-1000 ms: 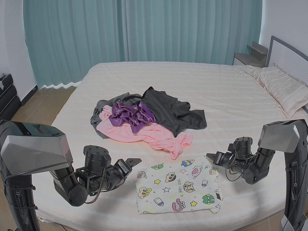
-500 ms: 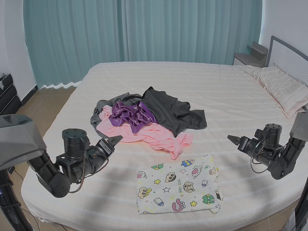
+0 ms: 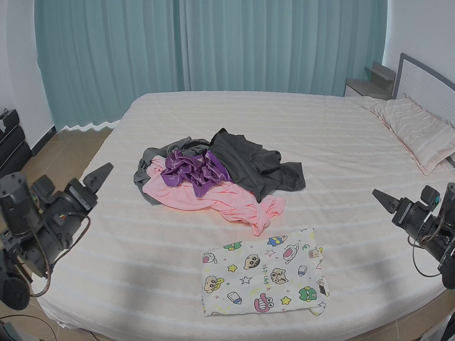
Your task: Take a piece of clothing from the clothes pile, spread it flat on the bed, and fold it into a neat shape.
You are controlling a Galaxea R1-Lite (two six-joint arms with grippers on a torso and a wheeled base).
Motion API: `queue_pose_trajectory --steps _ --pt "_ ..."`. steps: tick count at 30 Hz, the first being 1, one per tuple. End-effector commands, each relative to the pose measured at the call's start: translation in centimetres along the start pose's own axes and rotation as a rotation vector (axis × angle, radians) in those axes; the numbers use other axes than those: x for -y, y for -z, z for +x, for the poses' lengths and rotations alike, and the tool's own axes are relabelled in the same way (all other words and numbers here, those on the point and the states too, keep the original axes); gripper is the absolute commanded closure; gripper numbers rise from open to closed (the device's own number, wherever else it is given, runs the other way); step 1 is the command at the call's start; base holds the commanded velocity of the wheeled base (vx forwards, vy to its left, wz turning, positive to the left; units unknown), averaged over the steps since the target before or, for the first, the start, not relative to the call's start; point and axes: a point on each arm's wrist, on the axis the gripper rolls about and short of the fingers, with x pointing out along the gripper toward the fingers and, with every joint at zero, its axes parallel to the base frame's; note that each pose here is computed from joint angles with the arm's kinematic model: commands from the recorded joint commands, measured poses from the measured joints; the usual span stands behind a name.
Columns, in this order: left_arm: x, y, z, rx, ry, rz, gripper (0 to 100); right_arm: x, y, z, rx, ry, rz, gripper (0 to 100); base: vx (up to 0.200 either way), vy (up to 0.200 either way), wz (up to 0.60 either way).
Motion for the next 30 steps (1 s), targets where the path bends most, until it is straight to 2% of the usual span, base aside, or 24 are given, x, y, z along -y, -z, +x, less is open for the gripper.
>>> queue_pose_trajectory --steps 1,8,14,19,20,25,30 --pt "0.0 -3.0 -8.7 0.185 0.021 0.123 0 -1.0 -0.3 -6.4 0.107 -0.058 -0.032 0 0.0 0.0 0.0" --pt "-1.3 -3.2 -14.0 0.215 0.009 0.126 0 -1.3 -0.3 -9.7 0.161 -0.071 -0.073 0 0.0 0.0 0.0" --pt "-2.7 -2.3 -16.5 0.174 -0.035 0.157 0 -1.4 0.7 -12.7 0.128 -0.074 -0.114 0 0.0 0.0 0.0" --pt "-3.5 -2.0 -17.9 0.207 -0.063 0.17 0 -1.5 1.1 -14.7 0.099 -0.086 -0.134 0 0.0 0.0 0.0" --pt "-4.0 -1.6 -18.3 0.211 -0.101 0.198 0 -1.4 1.7 -15.6 0.08 -0.076 -0.159 0 0.0 0.0 0.0" --pt "-5.0 -1.0 -19.9 0.252 -0.127 0.296 0 -0.7 3.4 -17.7 0.048 -0.055 -0.265 0 0.0 0.0 0.0" --pt "-5.8 -0.3 -21.7 0.327 -0.212 0.441 0 -0.2 4.7 -19.0 0.048 -0.011 -0.363 0 0.0 0.0 0.0"
